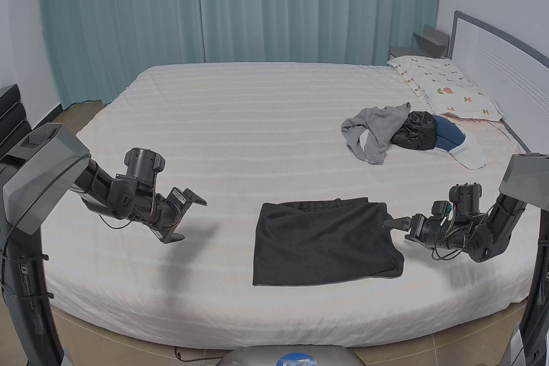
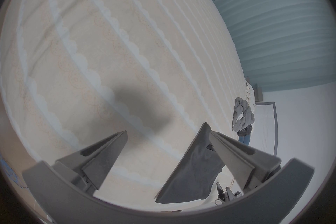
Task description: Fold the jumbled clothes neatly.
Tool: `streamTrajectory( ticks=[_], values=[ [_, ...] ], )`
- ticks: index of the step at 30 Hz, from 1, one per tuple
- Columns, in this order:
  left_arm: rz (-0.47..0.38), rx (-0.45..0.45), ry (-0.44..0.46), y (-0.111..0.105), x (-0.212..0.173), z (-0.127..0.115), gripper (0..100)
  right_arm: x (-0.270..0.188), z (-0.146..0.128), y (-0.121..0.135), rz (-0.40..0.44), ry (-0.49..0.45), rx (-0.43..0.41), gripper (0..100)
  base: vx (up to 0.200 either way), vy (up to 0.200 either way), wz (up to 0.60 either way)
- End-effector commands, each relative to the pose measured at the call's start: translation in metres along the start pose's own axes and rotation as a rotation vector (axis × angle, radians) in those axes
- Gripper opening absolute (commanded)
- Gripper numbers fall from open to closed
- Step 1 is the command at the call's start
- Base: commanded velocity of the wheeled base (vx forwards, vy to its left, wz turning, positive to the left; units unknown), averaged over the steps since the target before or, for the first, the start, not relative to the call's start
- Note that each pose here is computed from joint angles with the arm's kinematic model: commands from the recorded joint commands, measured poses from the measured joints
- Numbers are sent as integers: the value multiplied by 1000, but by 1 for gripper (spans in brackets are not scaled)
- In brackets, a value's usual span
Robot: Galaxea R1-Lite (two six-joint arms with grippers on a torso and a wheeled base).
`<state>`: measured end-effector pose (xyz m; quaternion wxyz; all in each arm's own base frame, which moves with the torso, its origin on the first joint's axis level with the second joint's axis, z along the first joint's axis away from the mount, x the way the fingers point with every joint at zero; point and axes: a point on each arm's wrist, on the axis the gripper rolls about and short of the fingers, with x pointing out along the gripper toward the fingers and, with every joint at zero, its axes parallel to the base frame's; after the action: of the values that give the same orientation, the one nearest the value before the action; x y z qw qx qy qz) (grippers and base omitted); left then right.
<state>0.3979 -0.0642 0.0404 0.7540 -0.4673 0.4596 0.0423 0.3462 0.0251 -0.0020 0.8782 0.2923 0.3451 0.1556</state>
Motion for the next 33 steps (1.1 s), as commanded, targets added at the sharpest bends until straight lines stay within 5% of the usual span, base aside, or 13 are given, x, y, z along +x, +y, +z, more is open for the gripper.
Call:
streamTrajectory(
  ticks=[1, 13, 33],
  values=[
    [-6, -1, 3, -4, -2, -2, 100, 2, 6, 1, 9, -18, 11, 100, 0, -200, 0],
    [-19, 28, 26, -14, 4, -15, 100, 11, 5, 1, 16, -12, 20, 100, 0, -200, 0],
    [-15, 65, 30, -23, 11, -33, 100, 39, -5, 39, 18, -34, 147, 100, 60, 0, 0]
  ],
)
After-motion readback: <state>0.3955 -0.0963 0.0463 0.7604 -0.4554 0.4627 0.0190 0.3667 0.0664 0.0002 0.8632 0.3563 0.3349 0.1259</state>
